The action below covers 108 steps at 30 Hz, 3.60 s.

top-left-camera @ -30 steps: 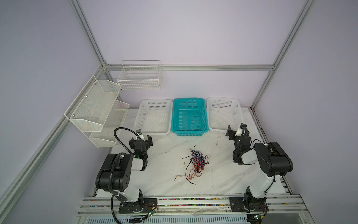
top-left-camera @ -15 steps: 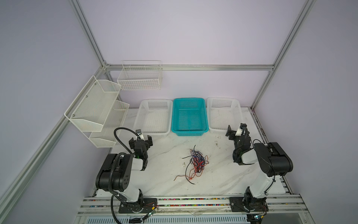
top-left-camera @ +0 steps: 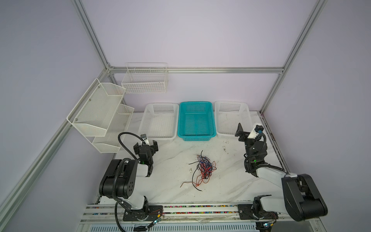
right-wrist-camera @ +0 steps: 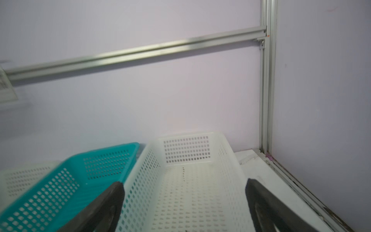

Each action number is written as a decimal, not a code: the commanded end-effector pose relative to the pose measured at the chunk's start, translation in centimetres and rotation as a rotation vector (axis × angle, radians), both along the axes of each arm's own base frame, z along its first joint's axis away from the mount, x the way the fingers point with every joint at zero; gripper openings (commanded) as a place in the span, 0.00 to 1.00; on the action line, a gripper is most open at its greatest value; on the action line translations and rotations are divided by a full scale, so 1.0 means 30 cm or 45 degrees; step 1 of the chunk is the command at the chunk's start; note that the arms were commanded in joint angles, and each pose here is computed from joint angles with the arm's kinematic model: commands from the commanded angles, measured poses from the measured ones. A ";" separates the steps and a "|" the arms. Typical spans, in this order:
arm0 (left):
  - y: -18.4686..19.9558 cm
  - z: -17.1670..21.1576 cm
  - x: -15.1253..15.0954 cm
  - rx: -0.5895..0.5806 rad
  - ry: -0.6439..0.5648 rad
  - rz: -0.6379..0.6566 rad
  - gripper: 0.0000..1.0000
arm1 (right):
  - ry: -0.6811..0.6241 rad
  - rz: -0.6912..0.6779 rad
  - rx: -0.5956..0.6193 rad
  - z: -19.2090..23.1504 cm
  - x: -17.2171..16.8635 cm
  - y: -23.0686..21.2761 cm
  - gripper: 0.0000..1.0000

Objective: Untangle the cables
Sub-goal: 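Move both grippers down onto the tangled wire pile, then hold the wire pile with the left gripper while the right gripper grasps a black wire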

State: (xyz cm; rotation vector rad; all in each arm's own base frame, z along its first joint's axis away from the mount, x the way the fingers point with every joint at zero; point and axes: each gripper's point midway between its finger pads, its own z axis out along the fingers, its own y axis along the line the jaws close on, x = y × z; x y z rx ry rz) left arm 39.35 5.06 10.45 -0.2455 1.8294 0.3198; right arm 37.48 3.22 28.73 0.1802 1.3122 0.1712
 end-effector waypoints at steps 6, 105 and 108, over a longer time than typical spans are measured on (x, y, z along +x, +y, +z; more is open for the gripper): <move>0.005 0.130 -0.031 0.075 -0.108 0.080 1.00 | -0.146 0.354 0.787 0.137 -0.203 0.021 0.97; -1.113 -0.064 -0.516 -1.118 0.720 -0.778 0.58 | 1.252 1.183 -0.132 -0.482 -0.516 0.885 0.00; -1.111 -0.083 -0.520 -1.115 0.731 -0.775 0.50 | 1.183 1.179 -0.121 -0.396 -0.507 0.882 0.00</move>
